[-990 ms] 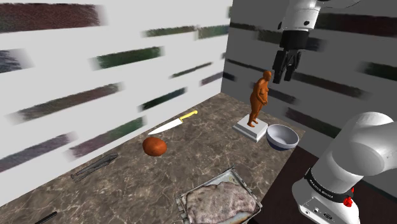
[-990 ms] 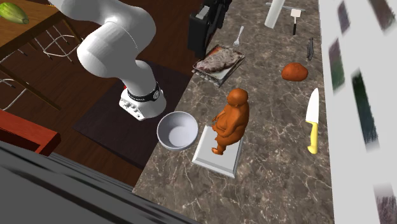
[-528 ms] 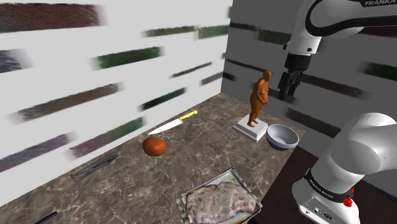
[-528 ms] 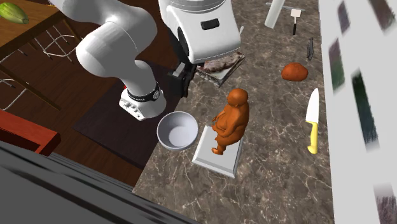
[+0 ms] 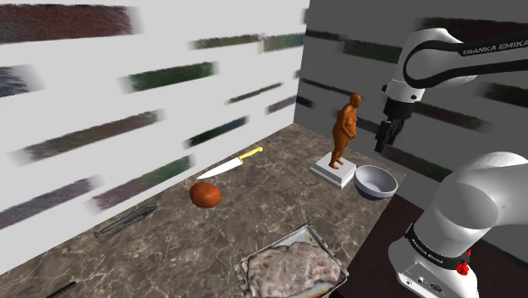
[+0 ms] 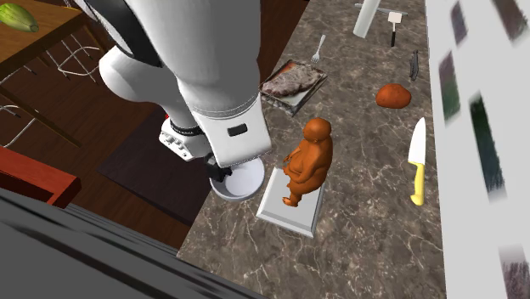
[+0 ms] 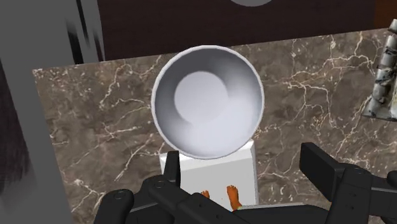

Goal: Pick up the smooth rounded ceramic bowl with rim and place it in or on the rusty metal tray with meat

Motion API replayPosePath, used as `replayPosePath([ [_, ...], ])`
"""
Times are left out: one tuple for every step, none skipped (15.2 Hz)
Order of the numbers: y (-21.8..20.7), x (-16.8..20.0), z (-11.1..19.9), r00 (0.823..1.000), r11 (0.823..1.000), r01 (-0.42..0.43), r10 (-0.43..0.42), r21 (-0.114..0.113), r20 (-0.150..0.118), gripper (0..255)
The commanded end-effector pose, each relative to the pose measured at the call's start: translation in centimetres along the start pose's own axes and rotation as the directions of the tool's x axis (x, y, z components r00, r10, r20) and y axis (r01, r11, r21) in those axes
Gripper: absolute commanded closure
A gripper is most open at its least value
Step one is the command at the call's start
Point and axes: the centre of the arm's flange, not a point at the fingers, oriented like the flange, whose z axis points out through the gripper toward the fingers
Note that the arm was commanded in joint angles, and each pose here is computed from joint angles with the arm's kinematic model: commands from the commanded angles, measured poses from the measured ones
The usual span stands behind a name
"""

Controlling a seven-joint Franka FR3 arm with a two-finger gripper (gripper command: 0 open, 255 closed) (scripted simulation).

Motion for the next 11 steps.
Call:
replayPosePath([
  [1.5,-0.5,1.9,1.000,1.000,0.004,-0.004,-0.009,-0.009,0],
  [2.4,-0.7,2.9,1.000,1.000,0.005,-0.005,-0.012,-0.013,0],
  [3.2,-0.8,3.8,1.000,1.000,0.006,-0.006,-0.016,-0.017,0],
  [4.1,-1.0,4.8,1.000,1.000,0.006,-0.007,-0.019,-0.021,0],
  [5.0,-1.2,5.8,1.000,1.000,0.007,-0.008,-0.022,-0.025,0],
  [5.8,-1.3,6.7,1.000,1.000,0.008,-0.009,-0.026,-0.028,0],
  [6.7,-1.5,7.7,0.999,1.000,0.008,-0.009,-0.029,-0.032,0],
  [7.1,-1.6,8.2,0.999,0.999,0.009,-0.010,-0.031,-0.034,0],
  [7.2,-1.5,8.7,0.999,0.999,0.009,-0.010,-0.031,-0.034,0],
  [7.2,-1.5,9.2,0.999,0.999,0.009,-0.010,-0.031,-0.034,0],
  [7.2,-1.5,9.7,0.999,0.999,0.009,-0.010,-0.031,-0.034,0],
])
